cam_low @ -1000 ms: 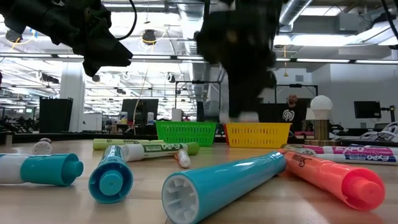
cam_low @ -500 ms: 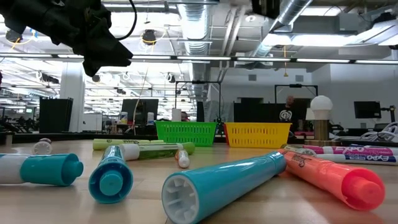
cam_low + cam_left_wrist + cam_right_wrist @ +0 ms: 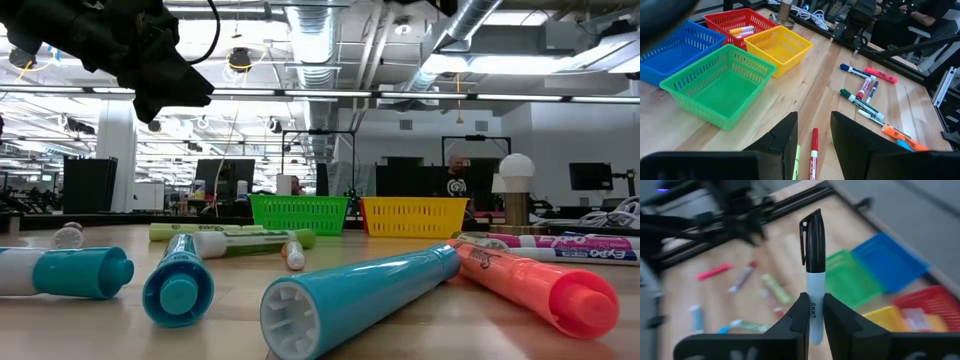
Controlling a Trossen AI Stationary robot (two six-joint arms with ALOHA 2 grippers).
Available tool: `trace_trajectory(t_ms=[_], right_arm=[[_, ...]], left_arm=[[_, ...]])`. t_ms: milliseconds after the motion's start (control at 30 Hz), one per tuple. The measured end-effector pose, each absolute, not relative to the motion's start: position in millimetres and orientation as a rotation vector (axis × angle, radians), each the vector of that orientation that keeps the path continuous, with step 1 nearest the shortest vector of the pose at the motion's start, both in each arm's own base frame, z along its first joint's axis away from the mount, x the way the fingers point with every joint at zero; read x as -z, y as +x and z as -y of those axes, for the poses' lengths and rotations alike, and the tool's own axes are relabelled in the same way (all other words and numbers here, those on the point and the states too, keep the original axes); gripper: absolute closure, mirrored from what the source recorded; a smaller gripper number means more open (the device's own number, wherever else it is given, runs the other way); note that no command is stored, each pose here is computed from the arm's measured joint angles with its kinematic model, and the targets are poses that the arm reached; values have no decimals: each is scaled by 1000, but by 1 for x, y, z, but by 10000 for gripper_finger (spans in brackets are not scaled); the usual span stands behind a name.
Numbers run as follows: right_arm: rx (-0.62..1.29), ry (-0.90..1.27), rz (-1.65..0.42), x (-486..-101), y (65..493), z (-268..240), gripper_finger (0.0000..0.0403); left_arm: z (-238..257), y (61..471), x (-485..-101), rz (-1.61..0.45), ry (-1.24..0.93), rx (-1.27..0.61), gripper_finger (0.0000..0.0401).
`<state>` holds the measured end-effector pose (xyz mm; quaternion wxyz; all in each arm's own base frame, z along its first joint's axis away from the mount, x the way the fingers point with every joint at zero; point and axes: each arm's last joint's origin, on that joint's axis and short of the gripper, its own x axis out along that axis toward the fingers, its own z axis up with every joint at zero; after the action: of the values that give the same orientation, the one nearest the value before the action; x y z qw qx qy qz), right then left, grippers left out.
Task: Pick & Place Markers
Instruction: Put the black highlighter into the red bin
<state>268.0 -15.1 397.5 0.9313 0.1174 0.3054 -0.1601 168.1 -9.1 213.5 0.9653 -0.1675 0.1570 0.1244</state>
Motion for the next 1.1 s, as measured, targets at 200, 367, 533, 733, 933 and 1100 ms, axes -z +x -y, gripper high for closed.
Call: trace_trajectory(t_ms=[200,367,533,733,933,1100], right_arm=[[506,119,-662,-395,261,63,369],[603,66,-715,-389,255,102,369],[636,65,-807,-372,258,134,364],[590,63,-944,-339,276,158,368],[530,75,-1110,-299,295,173,363],[462,110,-1262,-263,307,180,366]], left_arm=[[9,168,-214,-317,-340,-252,285],[9,168,-214,-313,-340,-251,285],[9,168,-215,-306,-342,-249,285],[9,169,-215,-298,-344,-249,285],[9,169,-216,-294,-345,-248,285],[9,169,-216,-292,-345,-248,285]])
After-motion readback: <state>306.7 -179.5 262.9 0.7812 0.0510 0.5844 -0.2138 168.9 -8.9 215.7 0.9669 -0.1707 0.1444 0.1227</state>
